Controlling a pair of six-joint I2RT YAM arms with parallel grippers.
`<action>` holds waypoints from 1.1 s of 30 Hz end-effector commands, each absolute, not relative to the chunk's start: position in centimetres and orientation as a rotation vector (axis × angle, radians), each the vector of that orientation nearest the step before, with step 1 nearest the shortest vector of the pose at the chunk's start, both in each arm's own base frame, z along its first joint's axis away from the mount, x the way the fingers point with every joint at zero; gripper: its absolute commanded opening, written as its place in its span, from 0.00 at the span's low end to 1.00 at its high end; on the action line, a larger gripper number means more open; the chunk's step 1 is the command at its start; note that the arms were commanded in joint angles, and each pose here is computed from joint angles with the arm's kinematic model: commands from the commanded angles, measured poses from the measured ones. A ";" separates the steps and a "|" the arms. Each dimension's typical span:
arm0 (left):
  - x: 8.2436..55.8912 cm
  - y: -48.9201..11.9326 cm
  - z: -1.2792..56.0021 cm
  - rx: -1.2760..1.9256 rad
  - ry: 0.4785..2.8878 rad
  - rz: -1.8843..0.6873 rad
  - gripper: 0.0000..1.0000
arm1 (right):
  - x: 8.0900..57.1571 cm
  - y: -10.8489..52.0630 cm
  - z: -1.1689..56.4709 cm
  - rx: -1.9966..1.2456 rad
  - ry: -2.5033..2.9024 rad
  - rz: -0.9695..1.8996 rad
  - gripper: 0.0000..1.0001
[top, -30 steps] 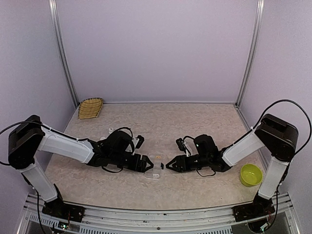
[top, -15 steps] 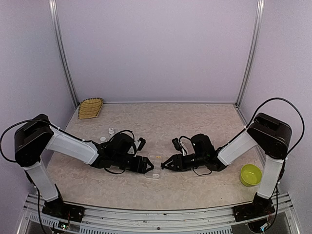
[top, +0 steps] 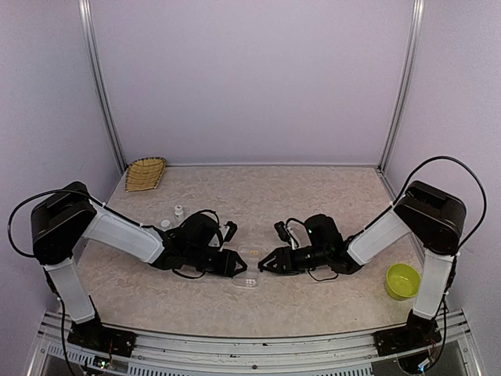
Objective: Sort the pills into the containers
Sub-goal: Adjust the lid of the pill container.
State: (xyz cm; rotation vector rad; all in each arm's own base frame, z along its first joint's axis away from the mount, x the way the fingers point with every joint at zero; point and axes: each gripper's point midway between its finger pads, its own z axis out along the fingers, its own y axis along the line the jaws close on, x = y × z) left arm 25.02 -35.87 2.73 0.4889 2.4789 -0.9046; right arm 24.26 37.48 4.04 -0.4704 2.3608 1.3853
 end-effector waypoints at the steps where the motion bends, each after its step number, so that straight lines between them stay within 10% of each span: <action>1: 25.0 -35.5 1.4 0.467 2.532 -0.883 0.39 | 23.7 37.7 2.8 -0.467 2.421 1.375 0.56; 33: 25.0 -35.5 0.9 0.424 2.553 -0.880 0.31 | 23.0 38.6 3.2 -0.500 2.426 1.426 0.57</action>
